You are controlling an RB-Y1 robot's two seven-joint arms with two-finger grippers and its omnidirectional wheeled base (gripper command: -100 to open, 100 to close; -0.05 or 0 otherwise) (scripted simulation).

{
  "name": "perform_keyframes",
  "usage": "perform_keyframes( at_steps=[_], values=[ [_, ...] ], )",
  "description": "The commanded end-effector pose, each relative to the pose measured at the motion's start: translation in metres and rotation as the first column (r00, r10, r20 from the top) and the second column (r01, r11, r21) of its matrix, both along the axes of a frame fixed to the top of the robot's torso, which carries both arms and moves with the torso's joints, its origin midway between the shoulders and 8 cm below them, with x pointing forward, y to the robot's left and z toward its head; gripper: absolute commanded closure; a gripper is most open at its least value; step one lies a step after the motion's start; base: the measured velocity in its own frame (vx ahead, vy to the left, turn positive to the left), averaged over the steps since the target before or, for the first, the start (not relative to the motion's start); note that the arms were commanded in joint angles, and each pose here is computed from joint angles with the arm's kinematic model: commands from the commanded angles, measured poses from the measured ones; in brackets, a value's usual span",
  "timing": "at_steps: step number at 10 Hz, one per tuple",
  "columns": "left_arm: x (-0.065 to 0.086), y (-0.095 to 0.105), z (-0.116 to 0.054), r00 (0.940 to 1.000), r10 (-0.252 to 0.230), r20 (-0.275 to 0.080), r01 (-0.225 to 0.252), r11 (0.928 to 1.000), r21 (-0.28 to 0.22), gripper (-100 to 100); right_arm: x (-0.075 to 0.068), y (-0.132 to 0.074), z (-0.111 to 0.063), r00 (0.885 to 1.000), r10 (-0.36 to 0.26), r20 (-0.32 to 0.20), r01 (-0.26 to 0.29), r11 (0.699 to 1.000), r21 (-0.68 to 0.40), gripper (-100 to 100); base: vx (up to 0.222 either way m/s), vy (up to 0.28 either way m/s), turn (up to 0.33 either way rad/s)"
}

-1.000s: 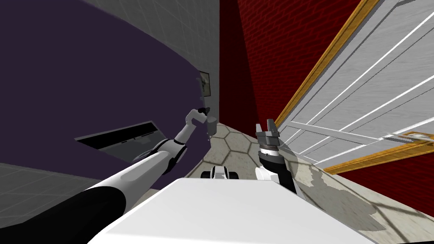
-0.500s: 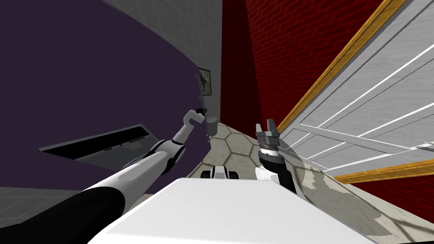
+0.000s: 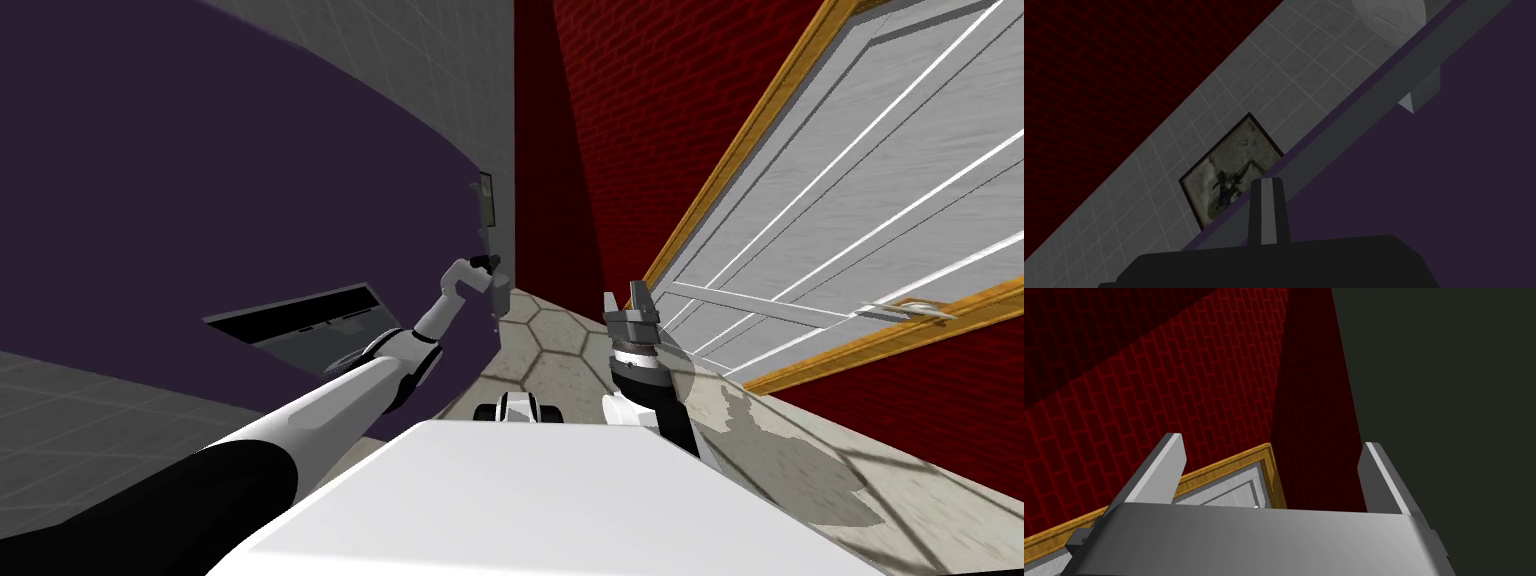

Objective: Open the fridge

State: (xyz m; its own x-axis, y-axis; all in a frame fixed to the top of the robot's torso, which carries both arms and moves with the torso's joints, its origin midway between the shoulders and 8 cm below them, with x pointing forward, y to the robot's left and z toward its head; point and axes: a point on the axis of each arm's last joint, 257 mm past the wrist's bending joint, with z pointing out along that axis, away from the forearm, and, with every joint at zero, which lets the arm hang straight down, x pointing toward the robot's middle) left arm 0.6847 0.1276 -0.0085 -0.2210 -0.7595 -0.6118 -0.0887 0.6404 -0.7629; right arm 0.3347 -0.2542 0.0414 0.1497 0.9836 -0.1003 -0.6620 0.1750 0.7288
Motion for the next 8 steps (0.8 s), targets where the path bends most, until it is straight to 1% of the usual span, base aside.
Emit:
perform_keyframes(
  at_steps=[1,3,4,5,6,7,8],
  values=[
    [-0.015,-0.044,-0.001,0.9967,-0.081,0.002,0.081,0.9967,0.001,100,0.0,0.0,0.0,1.0,0.0,0.0,0.0,1.0,0.0,0,-0.276,0.075,-0.096],
    [-0.028,-0.076,0.001,0.9898,-0.142,0.003,0.142,0.9898,0.002,100,0.0,0.0,0.0,1.0,0.0,0.0,0.0,1.0,0.0,0,-0.28,0.047,-0.097],
    [-0.035,-0.091,0.001,0.9849,-0.173,0.003,0.173,0.9849,0.002,100,0.0,0.0,0.0,1.0,0.0,0.0,0.0,1.0,0.0,0,-0.274,0.038,-0.092],
    [-0.031,-0.084,0.001,0.9882,-0.153,0.004,0.153,0.9882,0.001,100,0.0,0.0,0.0,1.0,0.0,0.0,0.0,1.0,0.0,0,-0.129,0.018,-0.025],
    [-0.023,-0.068,0.0,0.9927,-0.12,0.003,0.12,0.9927,0.0,-100,0.0,0.0,0.0,1.0,0.0,0.0,0.0,1.0,0.0,0,0.076,-0.007,0.071],
    [-0.021,-0.063,0.0,0.9938,-0.111,0.003,0.111,0.9938,0.0,-100,0.0,0.0,0.0,1.0,0.0,-0.001,0.0,1.0,0.0,0,0.172,-0.035,0.064],
    [-0.017,-0.052,0.0,0.9958,-0.091,0.002,0.091,0.9958,-0.001,-100,0.0,0.0,0.0,1.0,0.0,-0.001,0.0,1.0,0.0,0,0.194,-0.029,0.058]
  ],
)
